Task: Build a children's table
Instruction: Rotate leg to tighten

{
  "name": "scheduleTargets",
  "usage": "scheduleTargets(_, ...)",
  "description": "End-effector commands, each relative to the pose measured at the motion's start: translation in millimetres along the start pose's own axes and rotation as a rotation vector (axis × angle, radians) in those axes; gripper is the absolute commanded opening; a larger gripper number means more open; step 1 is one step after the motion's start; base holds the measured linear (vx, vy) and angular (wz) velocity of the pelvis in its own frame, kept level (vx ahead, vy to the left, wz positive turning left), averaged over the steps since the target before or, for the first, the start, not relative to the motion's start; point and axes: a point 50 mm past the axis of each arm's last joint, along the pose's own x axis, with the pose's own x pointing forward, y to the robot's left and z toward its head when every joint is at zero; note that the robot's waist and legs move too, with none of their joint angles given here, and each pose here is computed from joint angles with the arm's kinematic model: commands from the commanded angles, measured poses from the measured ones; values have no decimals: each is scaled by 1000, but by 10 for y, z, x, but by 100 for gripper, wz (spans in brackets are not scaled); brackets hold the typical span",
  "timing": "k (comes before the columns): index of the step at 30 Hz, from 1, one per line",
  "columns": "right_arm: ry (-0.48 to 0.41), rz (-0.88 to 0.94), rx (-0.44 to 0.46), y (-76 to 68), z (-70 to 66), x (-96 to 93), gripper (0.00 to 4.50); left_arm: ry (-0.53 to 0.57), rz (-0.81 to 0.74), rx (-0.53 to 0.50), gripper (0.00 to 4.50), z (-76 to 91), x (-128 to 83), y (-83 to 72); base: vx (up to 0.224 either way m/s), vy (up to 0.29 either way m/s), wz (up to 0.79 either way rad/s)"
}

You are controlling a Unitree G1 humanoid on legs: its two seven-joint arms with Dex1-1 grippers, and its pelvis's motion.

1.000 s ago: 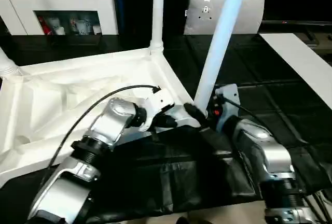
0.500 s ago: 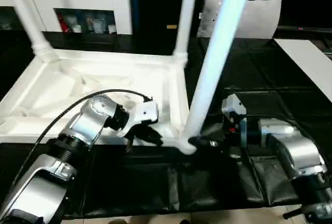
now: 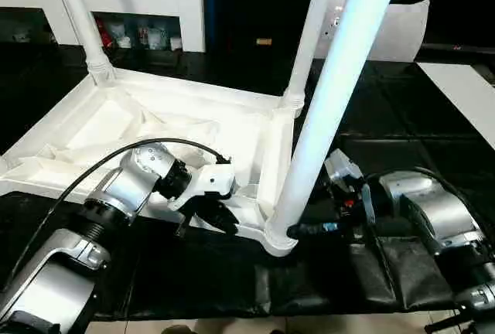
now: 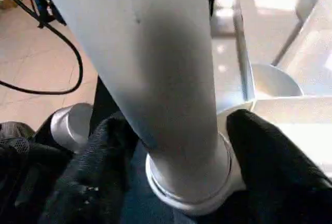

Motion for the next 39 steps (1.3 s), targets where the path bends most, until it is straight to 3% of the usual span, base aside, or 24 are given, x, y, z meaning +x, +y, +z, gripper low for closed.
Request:
scheduleTargets(1, -8, 17, -14, -5, 27, 4, 283, 5, -61, 71, 0, 124, 27, 1, 0, 0, 0)
scheduleTargets(11, -38, 48, 15, 43, -13, 72, 216, -7, -42, 60, 0, 127, 53, 17, 0, 0, 0)
scheduleTargets(17, -124, 35, 94, 161, -41, 128, 205, -62, 85, -52, 0, 162, 99, 119, 0, 0, 0)
scheduleTargets(21, -169, -109, 145, 170, -71, 229, 204, -119, 232, -157, 0, 245, 177, 247, 0, 0, 0)
scheduleTargets(25, -146, -319, 180, 66, -116, 331, 202, -143, 304, -226, 0, 294, 242, 310, 0, 0, 0)
scheduleTargets(30, -234, -723, 346, -177, -88, 543, 198, -167, 479, -317, 0, 438, 392, 472, 0, 0, 0)
scheduleTargets(34, -254, -845, 418, -257, -64, 635, 198, -185, 548, -336, 0, 518, 435, 531, 0, 0, 0)
scheduleTargets(35, -316, -936, 446, -351, 31, 753, 198, -219, 612, -356, 0, 611, 475, 586, 0, 0, 0)
scheduleTargets(36, -354, -977, 427, -392, 106, 813, 252, -239, 635, -362, 0, 657, 494, 605, 0, 0, 0)
scheduleTargets(39, -407, -1012, 427, -407, 156, 801, 269, -234, 636, -353, 0, 655, 492, 596, 0, 0, 0)
